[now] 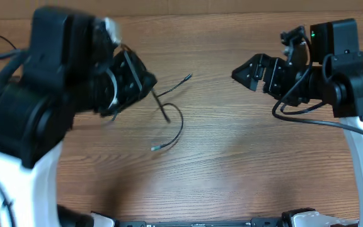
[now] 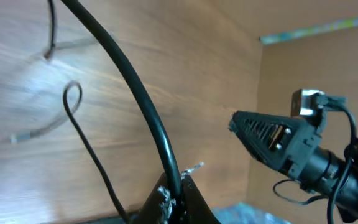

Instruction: Untangle cables

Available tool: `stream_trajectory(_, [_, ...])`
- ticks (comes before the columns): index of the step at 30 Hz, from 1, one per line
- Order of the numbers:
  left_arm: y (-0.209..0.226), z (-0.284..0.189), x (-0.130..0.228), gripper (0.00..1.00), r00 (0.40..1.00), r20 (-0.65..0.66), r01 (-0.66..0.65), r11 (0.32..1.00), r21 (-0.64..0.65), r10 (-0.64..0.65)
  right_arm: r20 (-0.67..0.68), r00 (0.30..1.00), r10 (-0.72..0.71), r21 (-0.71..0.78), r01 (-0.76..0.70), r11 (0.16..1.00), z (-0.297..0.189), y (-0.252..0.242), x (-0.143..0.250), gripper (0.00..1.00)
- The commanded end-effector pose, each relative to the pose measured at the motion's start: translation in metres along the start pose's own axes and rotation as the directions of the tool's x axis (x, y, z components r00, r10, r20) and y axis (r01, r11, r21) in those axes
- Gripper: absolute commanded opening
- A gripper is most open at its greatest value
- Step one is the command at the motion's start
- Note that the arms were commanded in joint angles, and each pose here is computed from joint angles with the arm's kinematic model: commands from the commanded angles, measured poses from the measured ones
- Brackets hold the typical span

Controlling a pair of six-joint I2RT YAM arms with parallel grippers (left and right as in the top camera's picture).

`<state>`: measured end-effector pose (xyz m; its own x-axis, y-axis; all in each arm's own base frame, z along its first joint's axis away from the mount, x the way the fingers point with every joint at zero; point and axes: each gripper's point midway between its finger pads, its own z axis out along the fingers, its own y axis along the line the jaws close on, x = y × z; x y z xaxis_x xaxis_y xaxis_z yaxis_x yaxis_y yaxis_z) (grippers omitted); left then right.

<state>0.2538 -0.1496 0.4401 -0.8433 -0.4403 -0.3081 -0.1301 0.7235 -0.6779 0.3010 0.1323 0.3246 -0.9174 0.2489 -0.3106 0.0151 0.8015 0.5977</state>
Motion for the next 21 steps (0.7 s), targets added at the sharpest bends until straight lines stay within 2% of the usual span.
stream_trajectory(1, [0.016,-0.019,-0.015,0.04,0.984,0.140,-0.098,0.991,-0.093,0.110,0.019,1.000,-0.004,0.048,0.003,0.999,-0.001,-0.007,-0.003,1.00])
stream_trajectory(7, [0.014,-0.031,-0.011,0.04,0.924,0.136,-0.345,0.932,-0.110,0.358,0.011,1.000,0.000,0.052,-0.001,0.999,-0.001,-0.008,-0.002,1.00])
stream_trajectory(9, [0.013,-0.031,-0.009,0.04,0.915,0.129,-0.372,0.922,-0.105,0.383,0.011,1.000,0.000,0.052,-0.001,0.999,-0.001,-0.008,-0.002,1.00])
stream_trajectory(12, [0.016,-0.031,-0.013,0.04,0.922,0.142,-0.344,0.931,-0.123,0.360,0.010,1.000,0.001,0.053,-0.002,0.999,-0.001,-0.009,-0.001,1.00])
stream_trajectory(17, [0.030,-0.036,-0.028,0.04,0.946,0.230,-0.184,0.962,-0.200,0.228,0.010,1.000,0.007,0.081,-0.008,0.997,-0.001,-0.014,0.000,1.00])
stream_trajectory(21, [0.040,-0.041,-0.039,0.04,0.933,0.285,-0.144,0.954,-0.263,0.219,0.009,1.000,0.013,0.107,-0.014,0.994,-0.002,-0.019,0.001,1.00])
